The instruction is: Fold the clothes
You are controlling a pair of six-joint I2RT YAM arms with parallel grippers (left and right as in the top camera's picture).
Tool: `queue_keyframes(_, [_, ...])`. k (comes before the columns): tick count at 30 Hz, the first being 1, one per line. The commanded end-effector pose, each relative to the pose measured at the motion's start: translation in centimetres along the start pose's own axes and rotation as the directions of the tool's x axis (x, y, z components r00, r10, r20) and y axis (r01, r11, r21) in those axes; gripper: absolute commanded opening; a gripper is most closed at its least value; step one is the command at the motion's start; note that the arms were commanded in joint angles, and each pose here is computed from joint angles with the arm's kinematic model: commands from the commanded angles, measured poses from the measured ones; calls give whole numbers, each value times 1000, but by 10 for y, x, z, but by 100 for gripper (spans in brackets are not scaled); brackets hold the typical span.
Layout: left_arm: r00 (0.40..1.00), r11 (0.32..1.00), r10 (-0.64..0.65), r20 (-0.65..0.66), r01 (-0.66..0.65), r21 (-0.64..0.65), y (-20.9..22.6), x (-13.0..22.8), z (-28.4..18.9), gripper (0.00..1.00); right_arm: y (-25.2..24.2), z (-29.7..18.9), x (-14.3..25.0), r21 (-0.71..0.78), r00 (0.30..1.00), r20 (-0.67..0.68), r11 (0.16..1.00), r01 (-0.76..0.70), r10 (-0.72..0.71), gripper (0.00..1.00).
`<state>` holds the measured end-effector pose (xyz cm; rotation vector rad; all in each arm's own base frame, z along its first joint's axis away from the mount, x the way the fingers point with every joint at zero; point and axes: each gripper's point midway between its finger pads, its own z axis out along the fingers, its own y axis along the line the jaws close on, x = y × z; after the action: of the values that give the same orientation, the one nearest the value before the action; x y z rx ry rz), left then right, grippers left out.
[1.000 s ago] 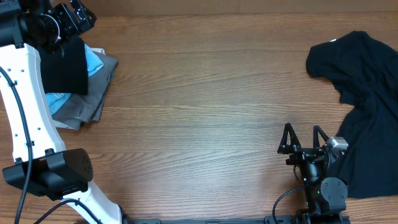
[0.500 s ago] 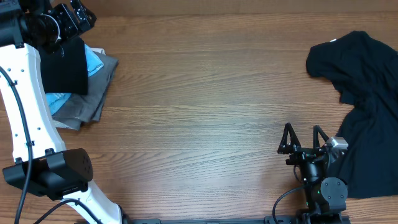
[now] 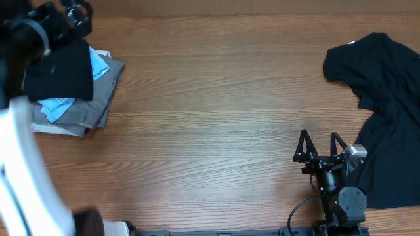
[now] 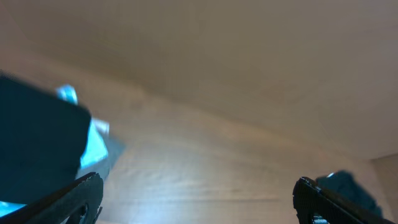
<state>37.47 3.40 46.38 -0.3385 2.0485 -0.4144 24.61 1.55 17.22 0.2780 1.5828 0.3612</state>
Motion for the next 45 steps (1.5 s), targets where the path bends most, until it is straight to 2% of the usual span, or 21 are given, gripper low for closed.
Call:
queue_keyframes(1, [985,996,64,159,-73,51,-39,-7,-80,100,-2,0,1,6,1000,7,1000,-5,5,100])
queue_keyframes(6, [935,983,121,333,-159,89,-74,5,-172,100,-2,0,1,6,1000,7,1000,-5,5,100])
queue_keyframes(12, [864,948,163,477,-270,166,-109,39,-260,100,-2,0,1,6,1000,8,1000,-5,5,100])
queue_keyframes(15, [847,933,185,498,-310,182,-113,57,-284,100,-2,0,1,6,1000,7,1000,-5,5,100])
queue_keyframes(20, [882,926,188,431,-306,223,-105,99,-301,100,-2,0,1,6,1000,8,1000,-5,5,100])
queue_keyframes(27, [950,949,177,258,-234,210,-78,155,-282,100,-2,0,1,6,1000,8,1000,-5,5,100])
queue_keyframes(35, [985,970,150,89,-164,178,-44,203,-217,100,-2,0,1,6,1000,8,1000,-5,5,100])
queue_keyframes(38, [984,969,152,96,-167,180,-34,211,-189,100,-2,0,1,6,1000,8,1000,-5,5,100])
queue_keyframes(45, [963,956,168,212,-212,203,-14,220,-112,100,-2,0,1,6,1000,7,1000,-5,5,100])
